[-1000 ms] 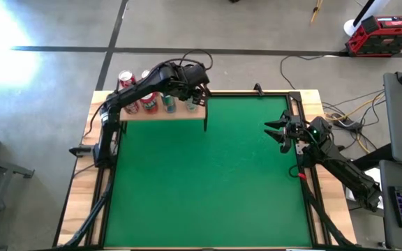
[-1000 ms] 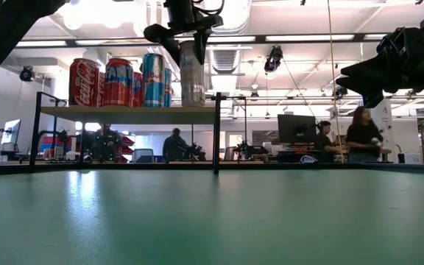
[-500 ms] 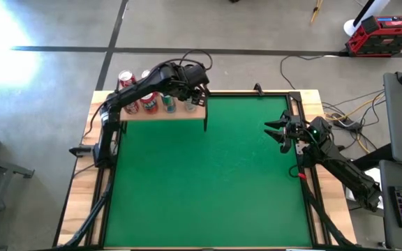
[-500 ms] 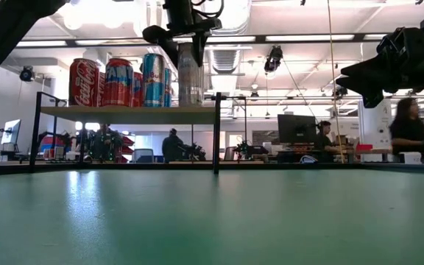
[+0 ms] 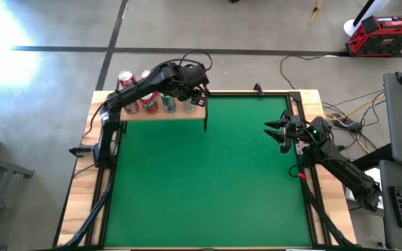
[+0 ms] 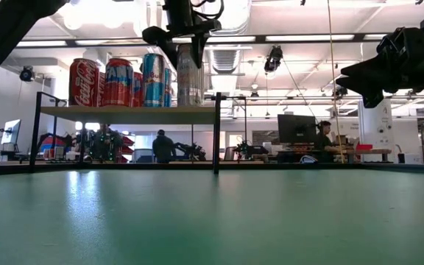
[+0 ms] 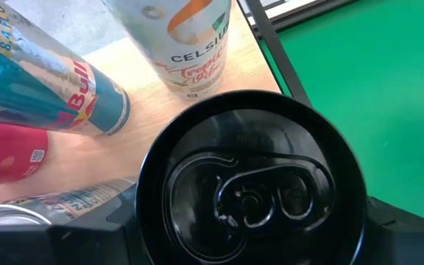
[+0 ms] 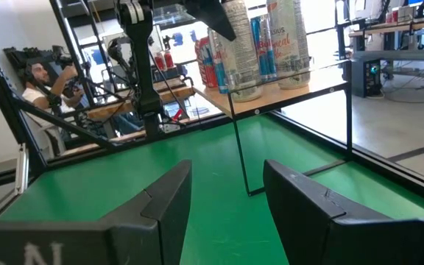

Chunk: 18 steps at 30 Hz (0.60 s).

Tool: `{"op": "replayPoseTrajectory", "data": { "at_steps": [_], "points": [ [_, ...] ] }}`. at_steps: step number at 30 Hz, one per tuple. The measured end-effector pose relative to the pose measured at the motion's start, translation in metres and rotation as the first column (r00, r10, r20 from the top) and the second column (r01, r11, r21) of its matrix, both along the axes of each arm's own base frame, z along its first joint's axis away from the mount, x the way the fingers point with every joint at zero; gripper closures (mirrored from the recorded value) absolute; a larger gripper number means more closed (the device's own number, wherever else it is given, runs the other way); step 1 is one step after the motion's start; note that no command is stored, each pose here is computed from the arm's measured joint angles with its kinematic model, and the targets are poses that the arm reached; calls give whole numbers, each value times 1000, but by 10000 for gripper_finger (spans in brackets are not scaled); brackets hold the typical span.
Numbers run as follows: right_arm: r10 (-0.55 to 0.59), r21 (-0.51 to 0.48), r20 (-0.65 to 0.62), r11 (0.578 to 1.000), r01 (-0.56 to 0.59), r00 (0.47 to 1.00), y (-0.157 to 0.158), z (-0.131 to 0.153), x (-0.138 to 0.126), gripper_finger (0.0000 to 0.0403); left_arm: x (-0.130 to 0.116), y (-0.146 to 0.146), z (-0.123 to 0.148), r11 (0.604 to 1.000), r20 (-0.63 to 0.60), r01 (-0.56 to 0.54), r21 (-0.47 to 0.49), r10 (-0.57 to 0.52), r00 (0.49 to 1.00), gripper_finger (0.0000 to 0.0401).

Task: Place canned beverage on shelf
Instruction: Put the white soda aligned with the other white soda can can on the shelf

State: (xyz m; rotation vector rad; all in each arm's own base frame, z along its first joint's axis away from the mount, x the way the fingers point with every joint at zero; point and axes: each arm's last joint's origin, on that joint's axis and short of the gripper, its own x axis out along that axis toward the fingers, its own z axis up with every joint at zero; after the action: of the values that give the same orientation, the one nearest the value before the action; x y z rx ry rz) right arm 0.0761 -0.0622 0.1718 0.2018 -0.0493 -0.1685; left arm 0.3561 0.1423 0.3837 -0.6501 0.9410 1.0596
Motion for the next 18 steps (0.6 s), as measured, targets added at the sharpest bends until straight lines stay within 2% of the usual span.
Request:
{"op": "replayPoseTrajectory", "data": {
  "at_steps": [6,18],
  "points": [
    [0,0,0,1000,0,1000,0,0,0,241,0,0,0,1000,1,0,1,0,1000,141],
    [0,0,0,1000,0,1000,0,0,0,241,0,0,1,1000,10,-1,6,1,1000,75]
  ]
}}
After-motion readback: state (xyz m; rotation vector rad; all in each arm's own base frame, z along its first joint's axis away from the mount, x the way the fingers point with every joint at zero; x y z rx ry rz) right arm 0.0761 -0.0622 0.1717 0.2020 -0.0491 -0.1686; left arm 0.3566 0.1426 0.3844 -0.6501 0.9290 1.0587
